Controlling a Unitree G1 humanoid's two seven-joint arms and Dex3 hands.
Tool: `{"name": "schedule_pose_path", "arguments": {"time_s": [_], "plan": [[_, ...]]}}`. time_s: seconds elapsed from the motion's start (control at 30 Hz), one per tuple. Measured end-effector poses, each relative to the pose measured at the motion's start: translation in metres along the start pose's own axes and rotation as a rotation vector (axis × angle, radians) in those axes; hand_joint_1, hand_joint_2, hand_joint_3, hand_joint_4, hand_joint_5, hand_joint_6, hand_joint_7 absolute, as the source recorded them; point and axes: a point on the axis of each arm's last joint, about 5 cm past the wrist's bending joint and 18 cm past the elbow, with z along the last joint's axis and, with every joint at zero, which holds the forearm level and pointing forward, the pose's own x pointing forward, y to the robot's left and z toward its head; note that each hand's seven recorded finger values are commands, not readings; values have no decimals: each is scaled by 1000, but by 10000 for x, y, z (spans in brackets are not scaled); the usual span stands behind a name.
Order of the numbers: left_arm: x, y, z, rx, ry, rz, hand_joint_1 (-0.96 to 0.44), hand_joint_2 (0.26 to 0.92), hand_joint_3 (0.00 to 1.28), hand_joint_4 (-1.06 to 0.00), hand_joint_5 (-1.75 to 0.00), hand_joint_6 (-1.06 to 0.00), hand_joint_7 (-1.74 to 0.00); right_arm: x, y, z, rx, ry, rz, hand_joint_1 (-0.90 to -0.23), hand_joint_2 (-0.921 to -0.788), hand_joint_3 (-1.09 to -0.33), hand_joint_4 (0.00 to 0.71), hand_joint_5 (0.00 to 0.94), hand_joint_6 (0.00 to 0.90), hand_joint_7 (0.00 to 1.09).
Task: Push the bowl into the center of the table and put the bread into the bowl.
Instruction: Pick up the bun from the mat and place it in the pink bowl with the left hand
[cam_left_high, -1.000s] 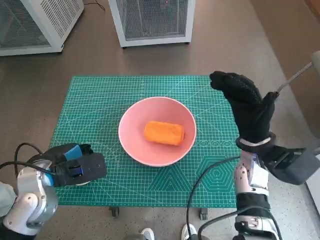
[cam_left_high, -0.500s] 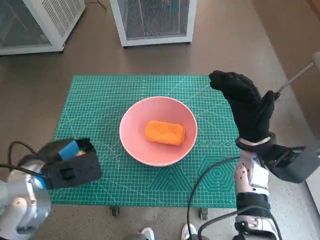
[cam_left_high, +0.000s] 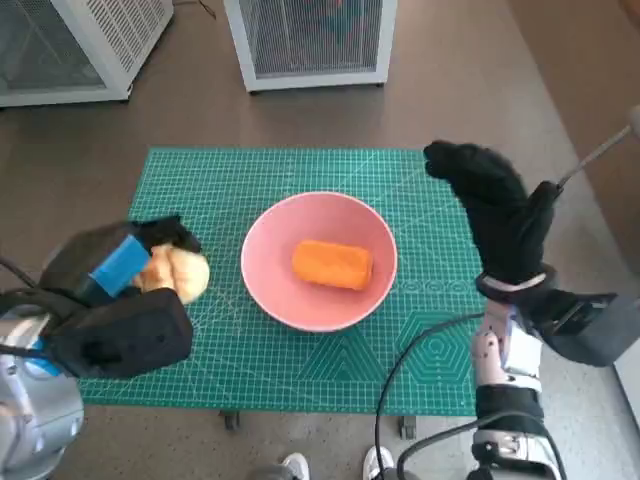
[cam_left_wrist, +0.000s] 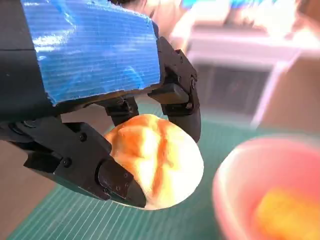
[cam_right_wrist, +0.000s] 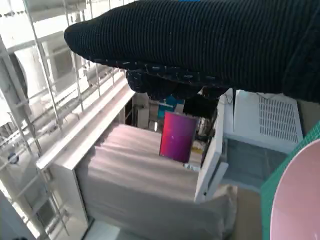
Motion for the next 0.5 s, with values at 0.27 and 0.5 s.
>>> {"name": "schedule_pose_path", "arguments": {"time_s": [0.27, 0.5], "plan": [[81, 24, 230, 18, -140, 41, 2, 901, 27, -772, -1135, -720, -1018, -6, -1, -5, -1, 2, -2, -585, -921, -658, 255, 3, 339, 6], [196, -7, 434, 25, -260, 19, 2, 902, 28, -755, -1185, -737, -968, -19, -7, -14, -1, 7, -1, -593, -921, -657, 256, 3, 339, 6]]}}
